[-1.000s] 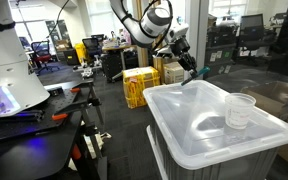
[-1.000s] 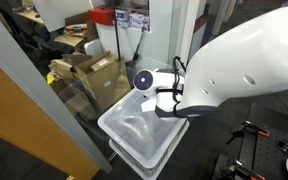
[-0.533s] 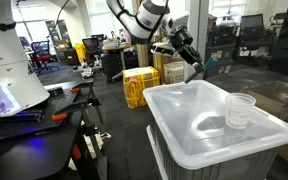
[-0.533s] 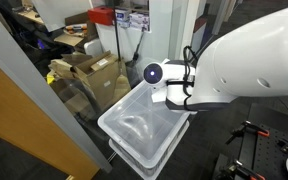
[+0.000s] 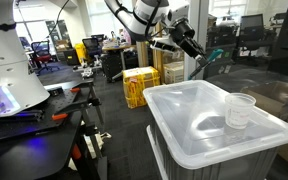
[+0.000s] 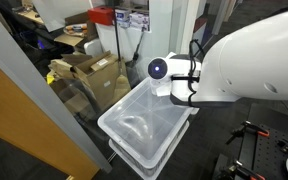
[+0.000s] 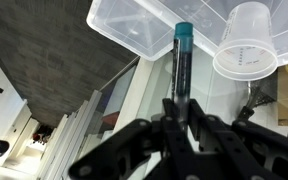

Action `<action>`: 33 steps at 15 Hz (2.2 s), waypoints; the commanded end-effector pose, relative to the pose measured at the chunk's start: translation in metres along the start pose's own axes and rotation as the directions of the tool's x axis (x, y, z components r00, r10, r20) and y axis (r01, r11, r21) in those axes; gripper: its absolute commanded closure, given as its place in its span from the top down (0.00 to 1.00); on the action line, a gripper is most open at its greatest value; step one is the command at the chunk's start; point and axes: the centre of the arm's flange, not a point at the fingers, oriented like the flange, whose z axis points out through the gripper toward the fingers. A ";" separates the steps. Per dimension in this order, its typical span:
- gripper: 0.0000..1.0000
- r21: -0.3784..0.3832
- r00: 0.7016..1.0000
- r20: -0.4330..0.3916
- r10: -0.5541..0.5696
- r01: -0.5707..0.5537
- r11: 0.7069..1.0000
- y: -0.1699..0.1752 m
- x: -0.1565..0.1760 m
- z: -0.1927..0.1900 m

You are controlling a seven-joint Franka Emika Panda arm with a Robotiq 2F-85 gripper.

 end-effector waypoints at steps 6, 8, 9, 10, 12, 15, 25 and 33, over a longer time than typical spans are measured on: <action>0.05 -0.002 0.994 -0.108 -0.010 0.010 1.000 0.013 0.026 0.025; 0.05 0.012 0.990 -0.143 -0.018 0.020 1.000 0.011 0.033 0.032; 0.05 0.020 0.988 -0.154 -0.023 0.026 0.999 0.010 0.036 0.035; 0.05 0.030 0.985 -0.172 -0.027 0.033 0.999 0.008 0.038 0.039; 0.05 0.048 0.978 -0.203 -0.038 0.049 0.998 0.005 0.043 0.046; 0.05 0.079 0.967 -0.247 -0.061 0.083 0.993 -0.002 0.049 0.057; 0.05 0.138 0.937 -0.346 -0.051 0.104 0.985 -0.039 0.043 0.079; 0.05 0.158 0.926 -0.374 -0.040 0.107 0.982 -0.057 0.036 0.095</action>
